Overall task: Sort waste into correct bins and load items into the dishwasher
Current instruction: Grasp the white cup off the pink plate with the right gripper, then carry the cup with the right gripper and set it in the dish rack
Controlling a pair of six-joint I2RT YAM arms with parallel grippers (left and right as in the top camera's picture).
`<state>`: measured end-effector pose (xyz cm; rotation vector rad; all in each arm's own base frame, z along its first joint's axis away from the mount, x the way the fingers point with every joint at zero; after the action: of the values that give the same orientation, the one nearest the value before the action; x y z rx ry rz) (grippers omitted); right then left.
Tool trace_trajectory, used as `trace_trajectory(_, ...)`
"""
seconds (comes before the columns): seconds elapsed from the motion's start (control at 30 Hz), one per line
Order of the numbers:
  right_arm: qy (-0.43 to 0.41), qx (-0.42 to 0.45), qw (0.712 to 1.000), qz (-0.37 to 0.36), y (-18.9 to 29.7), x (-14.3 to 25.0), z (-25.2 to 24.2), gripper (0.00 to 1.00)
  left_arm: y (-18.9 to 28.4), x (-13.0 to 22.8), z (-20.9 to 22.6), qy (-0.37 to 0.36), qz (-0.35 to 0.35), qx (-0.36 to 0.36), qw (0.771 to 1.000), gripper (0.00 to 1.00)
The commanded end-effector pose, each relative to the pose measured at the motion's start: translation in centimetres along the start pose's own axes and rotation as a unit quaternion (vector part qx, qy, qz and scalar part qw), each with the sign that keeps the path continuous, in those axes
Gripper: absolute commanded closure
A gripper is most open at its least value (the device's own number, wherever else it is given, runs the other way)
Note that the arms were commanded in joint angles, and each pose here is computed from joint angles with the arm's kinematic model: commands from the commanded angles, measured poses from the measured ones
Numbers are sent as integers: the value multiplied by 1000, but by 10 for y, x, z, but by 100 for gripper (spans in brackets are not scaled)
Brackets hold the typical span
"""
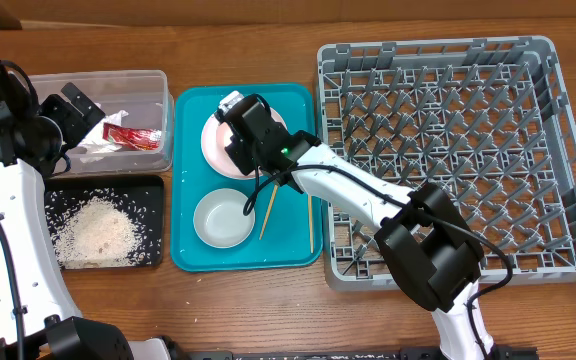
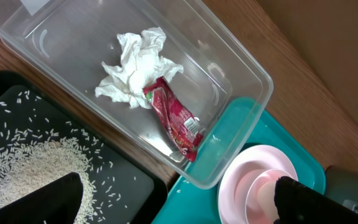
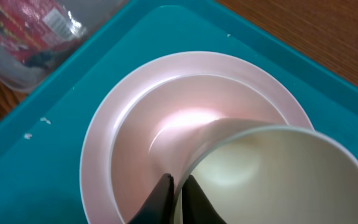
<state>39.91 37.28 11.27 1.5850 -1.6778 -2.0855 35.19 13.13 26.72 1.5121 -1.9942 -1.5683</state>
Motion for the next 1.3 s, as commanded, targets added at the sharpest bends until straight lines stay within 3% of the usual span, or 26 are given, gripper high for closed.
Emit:
trace_trajectory(0.0, 2, 4, 1000, 0, -3, 0, 0, 96, 5, -7, -5, 6, -9, 9, 1000, 0)
trace_trajectory(0.23, -1, 2, 999, -48, 32, -38, -4, 96, 5, -7, -5, 6, -9, 10, 1000, 0)
trace_trajectory(0.4, -16, -25, 990, -137, 120, -94, -26, 96, 5, -7, -5, 6, -9, 10, 1000, 0)
trace_trajectory(0.57, -53, -80, 978, -188, 178, -107, -68, 96, 5, -7, -5, 6, -9, 10, 1000, 0)
trace_trajectory(0.73, -124, -199, 951, -203, 197, -89, -127, 96, 5, -7, -5, 6, -9, 9, 1000, 0)
trace_trajectory(0.9, -191, -316, 905, -213, 198, -54, -188, 96, 5, -7, -5, 6, -9, 10, 1000, 0)
trace_trajectory(1.07, -219, -405, 865, -201, 168, -24, -208, 96, 5, -7, -5, 6, -9, 10, 1000, 0)
trace_trajectory(1.27, -252, -431, 851, -166, 125, -1, -205, 96, 5, -7, -5, 6, -9, 10, 1000, 0)
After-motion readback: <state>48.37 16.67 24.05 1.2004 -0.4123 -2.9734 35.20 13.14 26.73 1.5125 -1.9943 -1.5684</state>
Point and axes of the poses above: each gripper's point midway between its finger pads, its own y axis back along the fingers, its own z axis along the line the jaws close on, x = y × z, the point moved 4 cm from there along y, back along the fingers, and after that the axes turned 7 degrees about y, right-handed, at the moved point
